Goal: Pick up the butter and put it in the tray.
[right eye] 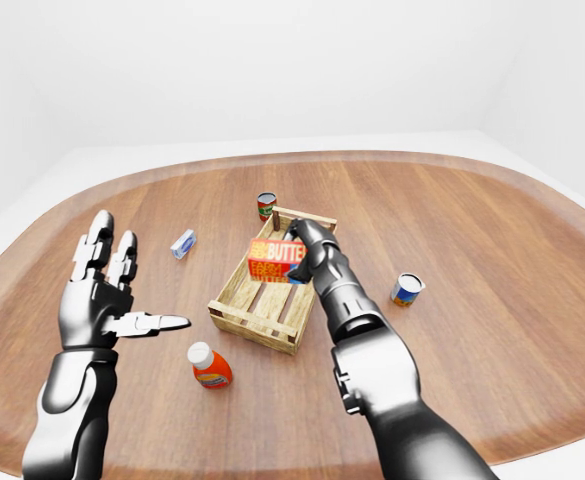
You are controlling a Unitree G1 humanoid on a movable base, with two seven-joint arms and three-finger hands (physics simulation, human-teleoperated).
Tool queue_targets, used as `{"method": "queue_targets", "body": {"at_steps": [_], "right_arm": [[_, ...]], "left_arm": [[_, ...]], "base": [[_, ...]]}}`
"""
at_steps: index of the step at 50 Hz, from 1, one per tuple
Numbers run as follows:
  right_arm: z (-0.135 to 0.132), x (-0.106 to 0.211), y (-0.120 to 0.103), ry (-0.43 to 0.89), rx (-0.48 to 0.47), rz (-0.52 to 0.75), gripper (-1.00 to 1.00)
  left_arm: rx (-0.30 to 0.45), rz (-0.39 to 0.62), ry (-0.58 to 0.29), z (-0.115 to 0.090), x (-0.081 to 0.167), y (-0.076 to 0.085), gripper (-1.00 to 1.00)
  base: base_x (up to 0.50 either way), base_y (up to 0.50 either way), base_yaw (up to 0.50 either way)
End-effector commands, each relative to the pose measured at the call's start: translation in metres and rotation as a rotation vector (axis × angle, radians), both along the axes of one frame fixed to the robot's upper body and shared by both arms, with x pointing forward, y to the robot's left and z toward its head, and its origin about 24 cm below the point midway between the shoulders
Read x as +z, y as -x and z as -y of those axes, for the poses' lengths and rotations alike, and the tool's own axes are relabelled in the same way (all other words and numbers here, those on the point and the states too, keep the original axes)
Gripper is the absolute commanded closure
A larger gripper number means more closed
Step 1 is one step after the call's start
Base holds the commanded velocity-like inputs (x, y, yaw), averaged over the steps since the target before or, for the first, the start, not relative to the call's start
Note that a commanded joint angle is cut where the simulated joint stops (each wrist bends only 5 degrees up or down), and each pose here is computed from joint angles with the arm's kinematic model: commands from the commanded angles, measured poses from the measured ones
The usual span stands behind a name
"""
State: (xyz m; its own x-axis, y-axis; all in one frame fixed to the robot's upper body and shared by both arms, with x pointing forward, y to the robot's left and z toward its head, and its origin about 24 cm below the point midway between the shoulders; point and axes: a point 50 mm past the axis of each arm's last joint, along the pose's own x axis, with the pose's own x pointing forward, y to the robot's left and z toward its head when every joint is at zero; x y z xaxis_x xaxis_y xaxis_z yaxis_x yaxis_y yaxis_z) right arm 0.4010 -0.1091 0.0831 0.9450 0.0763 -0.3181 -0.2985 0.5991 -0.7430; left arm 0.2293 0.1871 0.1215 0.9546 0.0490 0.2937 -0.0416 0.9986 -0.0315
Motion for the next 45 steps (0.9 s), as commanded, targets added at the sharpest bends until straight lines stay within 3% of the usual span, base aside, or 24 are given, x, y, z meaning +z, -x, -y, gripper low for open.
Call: {"method": "queue_targets", "body": {"at_steps": [1,26,45], "right_arm": [[-0.005,-0.001,0.000,-0.077,-0.050,-0.024,1.00],[-0.011,-0.031,0.015,-0.065,-0.096,-0.044,1.00],[-0.008,-0.026,0.013,-0.049,-0.156,0.034,1.00]], "left_arm": [[0.004,-0.052,0.006,0.003,-0.012,-0.007,-1.00],[0.006,-0.040,0.010,0.001,-0.009,-0.007,-1.00],[0.003,-0.035,0.010,0.001,-0.008,-0.007,-1.00]], "base": [[0.00,0.00,0.00],[0.00,0.00,0.00],[0.00,0.00,0.00]]}}
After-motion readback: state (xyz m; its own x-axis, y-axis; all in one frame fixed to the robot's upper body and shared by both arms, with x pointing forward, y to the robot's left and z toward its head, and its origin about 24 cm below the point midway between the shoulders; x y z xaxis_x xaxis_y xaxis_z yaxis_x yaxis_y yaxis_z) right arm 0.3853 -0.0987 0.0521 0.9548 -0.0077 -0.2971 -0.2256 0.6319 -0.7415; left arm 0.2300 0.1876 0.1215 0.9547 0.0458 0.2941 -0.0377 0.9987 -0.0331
